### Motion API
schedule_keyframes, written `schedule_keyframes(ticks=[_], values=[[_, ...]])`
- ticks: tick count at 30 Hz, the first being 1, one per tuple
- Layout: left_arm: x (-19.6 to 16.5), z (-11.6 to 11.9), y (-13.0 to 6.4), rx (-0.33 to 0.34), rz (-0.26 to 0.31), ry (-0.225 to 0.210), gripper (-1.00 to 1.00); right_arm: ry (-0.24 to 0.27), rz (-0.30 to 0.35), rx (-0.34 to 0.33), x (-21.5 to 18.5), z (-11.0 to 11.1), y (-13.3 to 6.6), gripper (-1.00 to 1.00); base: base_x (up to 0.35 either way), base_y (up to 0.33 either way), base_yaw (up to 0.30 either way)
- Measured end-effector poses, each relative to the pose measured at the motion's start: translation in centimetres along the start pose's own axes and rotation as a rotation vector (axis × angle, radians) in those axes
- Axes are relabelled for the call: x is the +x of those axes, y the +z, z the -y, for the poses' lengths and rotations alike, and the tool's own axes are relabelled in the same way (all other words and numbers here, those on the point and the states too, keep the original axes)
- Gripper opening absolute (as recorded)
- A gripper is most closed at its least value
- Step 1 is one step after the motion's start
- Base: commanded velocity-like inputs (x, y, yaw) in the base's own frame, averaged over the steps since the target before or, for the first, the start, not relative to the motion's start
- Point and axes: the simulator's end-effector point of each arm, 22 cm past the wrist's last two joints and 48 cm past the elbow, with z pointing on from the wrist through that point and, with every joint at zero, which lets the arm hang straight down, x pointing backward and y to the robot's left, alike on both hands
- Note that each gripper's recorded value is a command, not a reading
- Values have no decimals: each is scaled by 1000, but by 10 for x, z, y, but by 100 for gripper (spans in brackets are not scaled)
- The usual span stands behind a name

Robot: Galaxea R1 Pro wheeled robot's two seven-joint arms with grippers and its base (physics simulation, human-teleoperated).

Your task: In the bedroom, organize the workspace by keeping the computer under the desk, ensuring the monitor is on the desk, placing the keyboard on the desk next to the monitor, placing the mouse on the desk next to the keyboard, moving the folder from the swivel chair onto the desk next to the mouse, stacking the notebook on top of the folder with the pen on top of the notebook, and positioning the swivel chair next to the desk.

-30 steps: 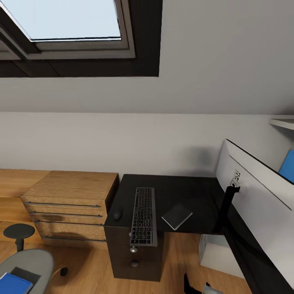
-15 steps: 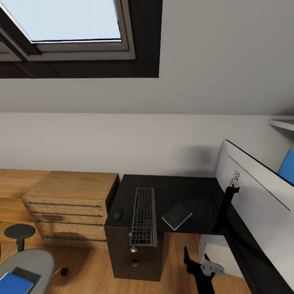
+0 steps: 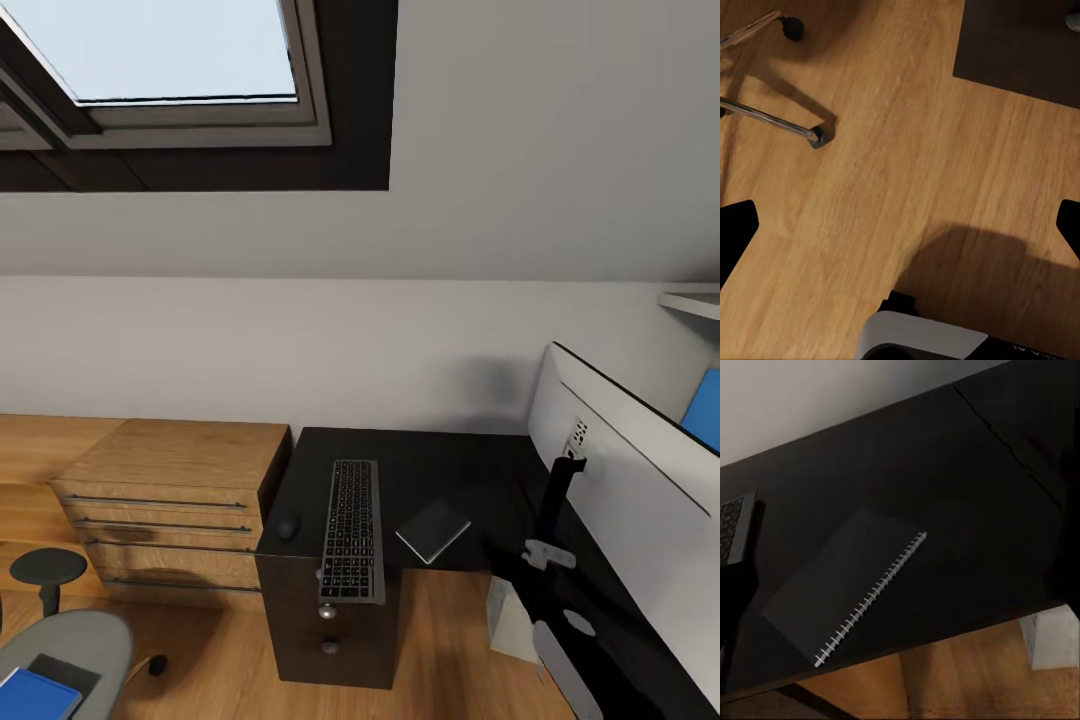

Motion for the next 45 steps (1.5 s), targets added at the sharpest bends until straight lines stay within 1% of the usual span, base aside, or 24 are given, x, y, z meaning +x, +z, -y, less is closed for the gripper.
schedule_keyframes(ticks=[1,2,6,8,12,13,14,15,17,19,25,45], values=[[-1,0,0,0,2,-1,100,-12,-42,30,-1,5,0,100,0,0,0],[-1,0,0,-1,3,-1,100,-17,-59,45,-1,8,-1,100,0,0,0],[-2,0,0,0,11,-2,100,-35,-96,92,-4,18,-3,100,0,0,0],[-3,0,0,0,14,-3,100,-37,-98,102,-5,20,-3,100,0,0,0],[-3,-1,0,-2,15,-4,100,-41,-53,106,-20,24,-3,100,0,0,0],[-3,-1,0,-3,16,-4,100,-39,-31,106,-25,26,-3,100,0,0,-20],[-4,-2,0,-4,17,-4,100,-32,13,108,-35,28,-3,100,0,0,-73],[-4,-2,0,-4,17,-4,100,-30,31,110,-39,29,-3,100,0,0,-105],[-3,-2,0,-4,16,-4,100,-33,44,112,-42,30,-3,100,0,0,-161],[-4,-2,0,-3,17,-4,100,-51,61,117,-45,34,-4,100,0,0,-232],[-4,-2,0,-3,17,-4,100,-68,69,121,-47,36,-4,100,0,0,-259],[-4,-2,0,-2,17,-4,100,-69,84,119,-50,36,-4,100,9,-1,-256]])
